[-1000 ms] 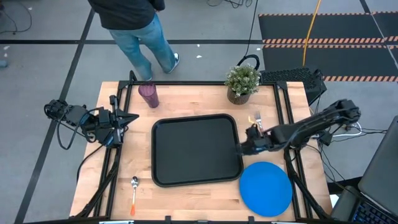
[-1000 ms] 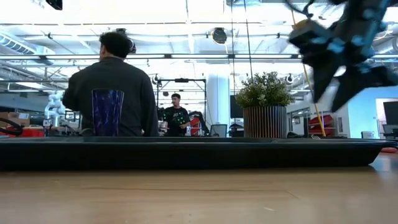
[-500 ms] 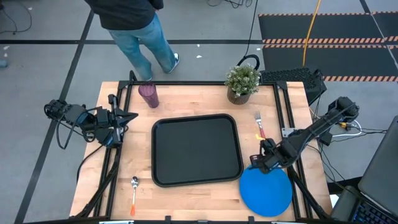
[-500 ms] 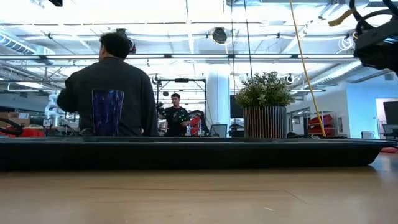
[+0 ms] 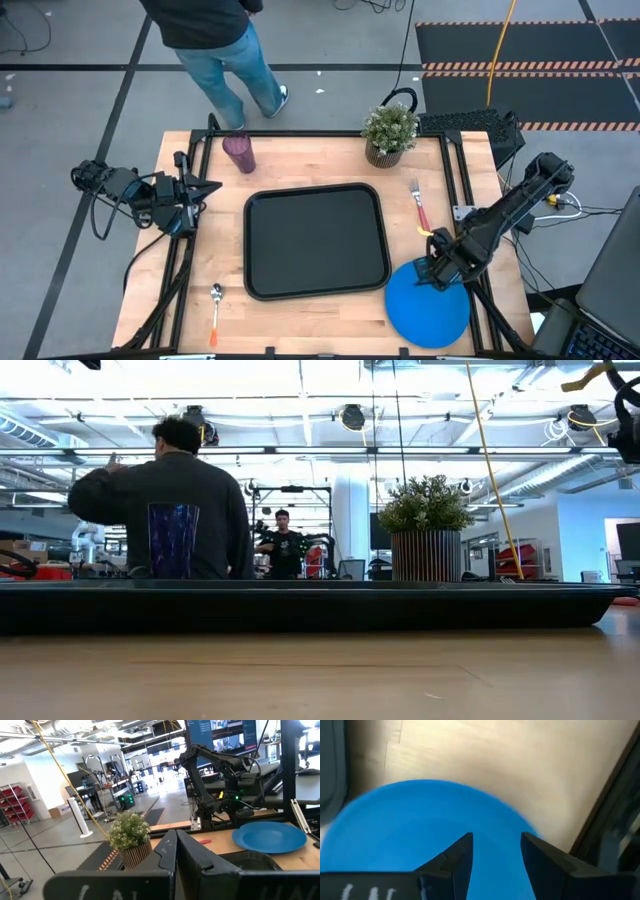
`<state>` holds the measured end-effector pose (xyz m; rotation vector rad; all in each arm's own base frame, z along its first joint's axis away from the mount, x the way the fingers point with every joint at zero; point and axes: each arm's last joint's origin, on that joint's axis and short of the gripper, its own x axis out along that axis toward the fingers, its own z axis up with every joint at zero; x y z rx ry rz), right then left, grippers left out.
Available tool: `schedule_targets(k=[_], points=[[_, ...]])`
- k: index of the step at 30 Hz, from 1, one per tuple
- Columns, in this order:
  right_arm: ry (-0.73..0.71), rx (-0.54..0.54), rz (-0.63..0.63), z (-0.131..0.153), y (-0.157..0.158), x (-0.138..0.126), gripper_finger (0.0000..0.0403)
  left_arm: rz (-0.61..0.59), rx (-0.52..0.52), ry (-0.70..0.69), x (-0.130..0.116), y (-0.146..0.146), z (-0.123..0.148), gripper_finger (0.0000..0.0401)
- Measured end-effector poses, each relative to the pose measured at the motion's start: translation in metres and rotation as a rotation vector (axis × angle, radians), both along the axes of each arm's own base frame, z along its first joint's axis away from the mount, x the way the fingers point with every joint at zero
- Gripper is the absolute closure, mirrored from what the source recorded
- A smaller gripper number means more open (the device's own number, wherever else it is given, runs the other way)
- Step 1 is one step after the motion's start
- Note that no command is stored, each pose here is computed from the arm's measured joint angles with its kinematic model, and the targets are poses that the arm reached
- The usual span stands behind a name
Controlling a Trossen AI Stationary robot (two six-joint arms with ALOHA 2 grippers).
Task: Pick and place plate/cup/fork/spoon on tray
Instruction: Put the blue plate on the black serving tray
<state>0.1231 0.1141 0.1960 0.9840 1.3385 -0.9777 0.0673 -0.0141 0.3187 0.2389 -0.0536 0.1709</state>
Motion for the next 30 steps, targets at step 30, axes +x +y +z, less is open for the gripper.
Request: schedule_targets(k=[30], points=[[-0.261, 0.412, 0.29, -0.071, -0.042, -0.052, 0.0265, -0.003, -0.105, 0.179, 0.043, -0.021, -0.017, 0.0391]])
